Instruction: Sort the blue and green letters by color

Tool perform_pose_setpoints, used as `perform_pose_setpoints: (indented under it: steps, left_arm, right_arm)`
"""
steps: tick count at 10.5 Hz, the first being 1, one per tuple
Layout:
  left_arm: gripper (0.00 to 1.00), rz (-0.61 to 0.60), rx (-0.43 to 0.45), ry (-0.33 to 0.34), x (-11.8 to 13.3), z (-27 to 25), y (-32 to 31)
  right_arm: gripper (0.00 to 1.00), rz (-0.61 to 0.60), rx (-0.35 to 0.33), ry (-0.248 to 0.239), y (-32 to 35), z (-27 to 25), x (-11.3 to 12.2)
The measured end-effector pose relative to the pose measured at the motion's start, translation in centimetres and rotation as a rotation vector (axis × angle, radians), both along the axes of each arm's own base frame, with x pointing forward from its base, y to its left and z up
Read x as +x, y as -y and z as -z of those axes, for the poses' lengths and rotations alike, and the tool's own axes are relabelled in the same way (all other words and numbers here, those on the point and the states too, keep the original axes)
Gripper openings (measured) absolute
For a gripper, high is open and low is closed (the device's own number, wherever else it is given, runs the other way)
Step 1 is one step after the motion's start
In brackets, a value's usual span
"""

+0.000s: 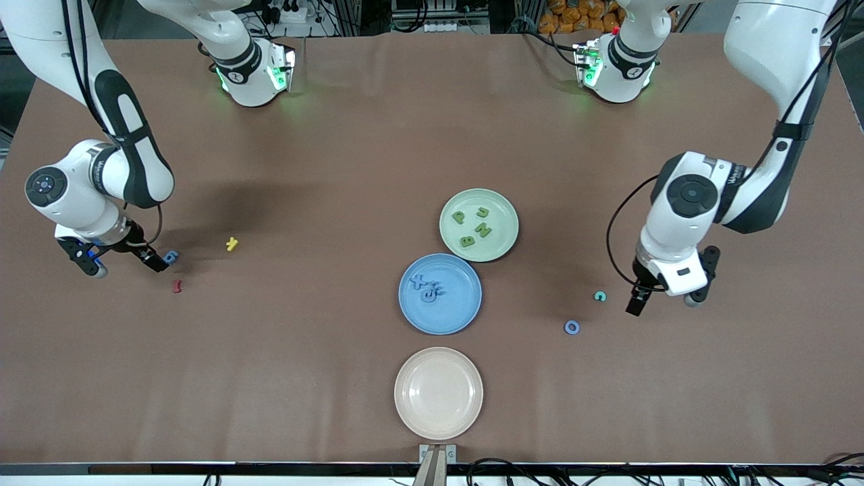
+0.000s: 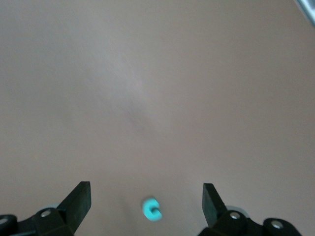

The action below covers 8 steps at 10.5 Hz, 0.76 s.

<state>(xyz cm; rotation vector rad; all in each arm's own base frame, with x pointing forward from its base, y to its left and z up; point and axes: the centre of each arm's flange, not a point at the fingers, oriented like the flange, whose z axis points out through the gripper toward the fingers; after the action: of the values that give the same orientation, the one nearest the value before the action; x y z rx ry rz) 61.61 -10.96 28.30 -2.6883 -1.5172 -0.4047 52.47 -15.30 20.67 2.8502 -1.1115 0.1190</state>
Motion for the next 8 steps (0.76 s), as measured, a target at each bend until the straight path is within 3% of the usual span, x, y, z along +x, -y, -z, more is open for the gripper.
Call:
perform_pose_setpoints:
  steps: [3, 8]
  left_arm:
    - [1.0, 0.115, 0.038, -0.053, 0.0, 1.3, -3.3]
    - [1.0, 0.257, 0.056, -0.102, -1.0, 2.4, -1.9]
  right_arm:
    - [1.0, 0.008, 0.013, 0.0, -0.6, 0.5, 0.0]
    - [1.0, 0.015, 0.022, -0.006, -1.1, 1.3, 0.0]
